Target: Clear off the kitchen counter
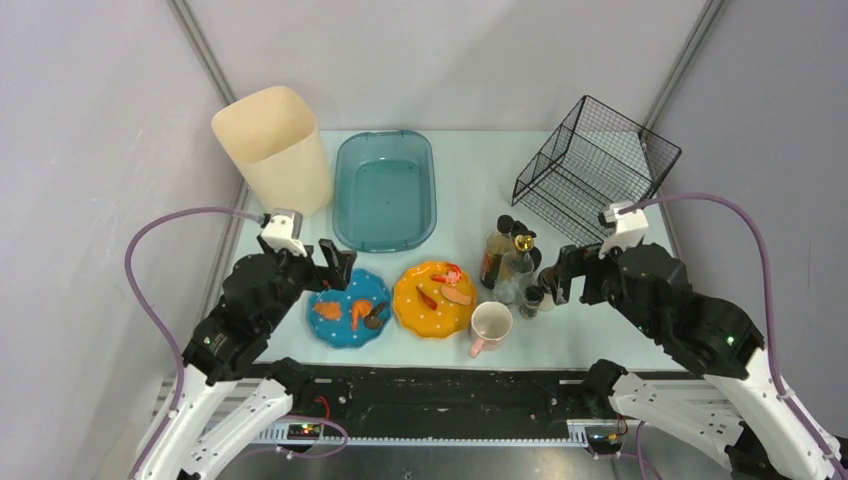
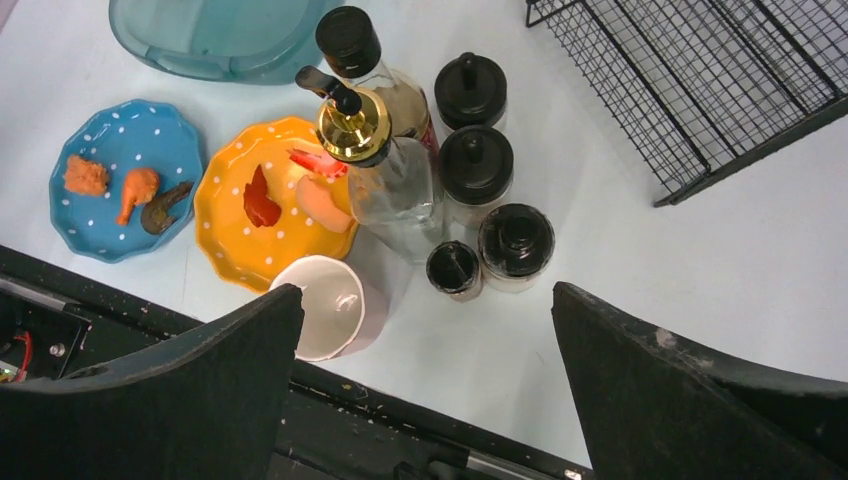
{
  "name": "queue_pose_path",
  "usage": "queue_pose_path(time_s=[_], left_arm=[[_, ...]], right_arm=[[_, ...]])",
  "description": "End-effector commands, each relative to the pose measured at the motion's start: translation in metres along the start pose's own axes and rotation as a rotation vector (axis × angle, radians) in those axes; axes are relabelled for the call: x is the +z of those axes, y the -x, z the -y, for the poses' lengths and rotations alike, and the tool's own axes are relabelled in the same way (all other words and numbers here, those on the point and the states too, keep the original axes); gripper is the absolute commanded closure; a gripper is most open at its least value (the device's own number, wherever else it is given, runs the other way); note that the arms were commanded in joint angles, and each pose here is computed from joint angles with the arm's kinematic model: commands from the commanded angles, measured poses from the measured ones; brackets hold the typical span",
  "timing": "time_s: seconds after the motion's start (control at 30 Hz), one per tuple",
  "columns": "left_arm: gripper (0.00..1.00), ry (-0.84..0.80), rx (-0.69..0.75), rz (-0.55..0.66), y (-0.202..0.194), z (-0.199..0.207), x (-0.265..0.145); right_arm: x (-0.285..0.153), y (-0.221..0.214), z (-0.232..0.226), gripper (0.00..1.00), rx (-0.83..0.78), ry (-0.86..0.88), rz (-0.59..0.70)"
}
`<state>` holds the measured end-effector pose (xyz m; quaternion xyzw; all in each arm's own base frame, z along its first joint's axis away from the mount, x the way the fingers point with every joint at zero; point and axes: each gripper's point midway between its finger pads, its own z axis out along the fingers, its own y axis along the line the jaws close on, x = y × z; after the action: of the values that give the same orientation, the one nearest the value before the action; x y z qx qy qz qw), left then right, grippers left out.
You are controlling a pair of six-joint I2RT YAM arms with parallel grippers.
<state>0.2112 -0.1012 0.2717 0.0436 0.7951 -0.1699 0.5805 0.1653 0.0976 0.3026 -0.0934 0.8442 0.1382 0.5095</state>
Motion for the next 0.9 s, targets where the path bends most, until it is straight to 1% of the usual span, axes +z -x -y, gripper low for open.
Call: queue_pose_path(time_s=[0.0,0.1,0.23,0.33,0.57,0.63,0.73,0.87], left_arm=[[0.02,0.007,0.018,0.056,0.008,-0.004,-0.007],[0.02,0.024,0.024,0.077,0.008,-0.009,-0.011],[0.02,0.088,0.007,0.126,0.013,-0.023,-0.018],[0.02,0.092,-0.005,0.155,0.016,-0.025,-0.024],[0.02,0.076,0.009,0.143,0.012,-0.023,-0.023],[0.02,0.056,0.018,0.134,0.011,-0.020,-0.022],[0.02,0.046,0.023,0.132,0.010,-0.018,-0.022],[0.02,0.046,0.025,0.132,0.010,-0.018,-0.023]], right_arm=[[0.015,0.006,-0.006,0.00,0.015,-0.016,0.014],[0.017,0.006,-0.005,0.00,0.001,-0.021,0.017],[0.019,0.002,-0.012,0.00,-0.018,0.029,0.029],[0.021,0.003,-0.013,0.00,-0.013,0.039,0.051],[0.037,0.001,-0.015,0.00,0.004,0.007,0.051],[0.040,0.002,-0.017,0.00,0.005,0.016,0.067],[0.044,0.010,-0.022,0.04,0.021,0.042,0.124],[0.054,0.008,-0.031,0.05,0.033,0.077,0.150]])
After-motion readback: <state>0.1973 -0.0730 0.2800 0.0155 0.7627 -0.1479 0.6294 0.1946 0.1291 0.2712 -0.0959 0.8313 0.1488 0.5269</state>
